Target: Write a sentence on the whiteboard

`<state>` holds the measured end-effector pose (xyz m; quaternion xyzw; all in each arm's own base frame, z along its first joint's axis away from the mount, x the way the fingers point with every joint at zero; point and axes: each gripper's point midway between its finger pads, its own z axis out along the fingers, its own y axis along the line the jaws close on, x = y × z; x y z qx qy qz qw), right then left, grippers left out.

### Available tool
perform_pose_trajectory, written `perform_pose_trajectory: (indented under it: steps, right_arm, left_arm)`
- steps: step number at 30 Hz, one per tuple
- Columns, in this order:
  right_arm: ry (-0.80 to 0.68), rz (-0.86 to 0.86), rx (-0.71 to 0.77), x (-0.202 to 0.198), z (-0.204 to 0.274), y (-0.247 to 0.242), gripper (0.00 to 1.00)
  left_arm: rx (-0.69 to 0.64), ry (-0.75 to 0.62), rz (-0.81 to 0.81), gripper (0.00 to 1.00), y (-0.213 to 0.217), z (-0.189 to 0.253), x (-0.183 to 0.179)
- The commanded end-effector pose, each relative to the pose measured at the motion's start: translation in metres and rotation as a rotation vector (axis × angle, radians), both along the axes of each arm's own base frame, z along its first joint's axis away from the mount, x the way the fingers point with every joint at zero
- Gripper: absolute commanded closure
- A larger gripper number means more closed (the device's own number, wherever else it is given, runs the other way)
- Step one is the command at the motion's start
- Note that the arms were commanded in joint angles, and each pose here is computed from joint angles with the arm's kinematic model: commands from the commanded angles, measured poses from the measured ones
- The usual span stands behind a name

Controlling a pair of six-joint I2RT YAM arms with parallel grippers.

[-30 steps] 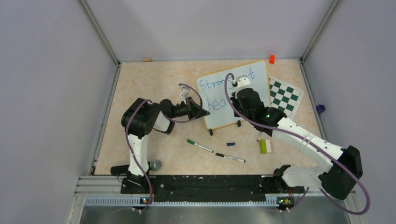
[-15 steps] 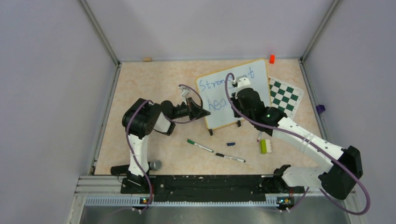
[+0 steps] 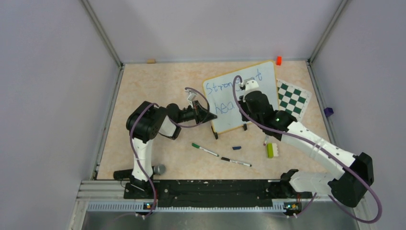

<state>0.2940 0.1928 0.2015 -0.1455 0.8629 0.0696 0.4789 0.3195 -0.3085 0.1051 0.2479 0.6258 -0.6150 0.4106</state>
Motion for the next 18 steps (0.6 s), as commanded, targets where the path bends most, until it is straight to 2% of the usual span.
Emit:
perform_pose_trajectory:
  steps: [1, 18]
  right_arm:
    - [-0.062, -0.047, 0.036, 0.005, 0.031, -0.012, 1.00]
    - [-0.034, -0.049, 0.171, -0.002, 0.034, -0.026, 1.00]
  left_arm:
    - [0.009, -0.059, -0.120, 1.00, -0.001, -0.007, -0.023]
    - [0.006, -0.077, -0.124, 1.00, -0.003, -0.001, -0.029]
